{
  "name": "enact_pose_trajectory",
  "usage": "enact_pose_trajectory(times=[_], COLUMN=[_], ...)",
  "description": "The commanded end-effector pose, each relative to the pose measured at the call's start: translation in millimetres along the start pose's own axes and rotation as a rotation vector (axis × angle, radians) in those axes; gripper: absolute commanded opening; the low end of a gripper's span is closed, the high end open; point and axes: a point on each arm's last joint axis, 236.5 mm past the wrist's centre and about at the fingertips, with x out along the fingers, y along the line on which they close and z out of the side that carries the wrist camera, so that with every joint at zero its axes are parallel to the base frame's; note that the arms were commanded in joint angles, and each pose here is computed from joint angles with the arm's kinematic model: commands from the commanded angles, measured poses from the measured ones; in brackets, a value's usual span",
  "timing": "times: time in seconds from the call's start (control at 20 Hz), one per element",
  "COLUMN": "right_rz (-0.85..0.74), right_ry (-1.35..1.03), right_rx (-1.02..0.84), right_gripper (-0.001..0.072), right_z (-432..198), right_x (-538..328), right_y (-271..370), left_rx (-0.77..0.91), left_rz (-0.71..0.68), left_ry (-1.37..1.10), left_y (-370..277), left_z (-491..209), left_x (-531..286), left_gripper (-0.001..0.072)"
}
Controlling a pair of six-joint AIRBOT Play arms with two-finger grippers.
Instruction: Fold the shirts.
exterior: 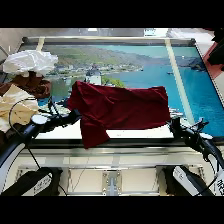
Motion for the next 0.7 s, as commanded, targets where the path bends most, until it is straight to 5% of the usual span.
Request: enact_pose_trajectory(times=[0.0, 0.3, 0.65], right_rz=[0.150, 0.436, 0.241], right_ry=[-0.020, -0.275, -0.949], right_rx=[-0.107, -0.661, -1.038], right_gripper=[0.0030, 0.0028, 0.0027], right_z=[18, 37, 11], right_x=[-13, -169, -406], right_y=[64, 245, 314], left_rx=[0.060, 0.582, 0.802], left_rz=[-0.032, -0.185, 0.010], left_ry=[-0.015, -0.340, -1.023], left_y=[-18, -172, -251], left_z=[13, 83, 95], left_x=[-7, -152, -440], left_gripper=[0.0011, 0.0010, 0.0008])
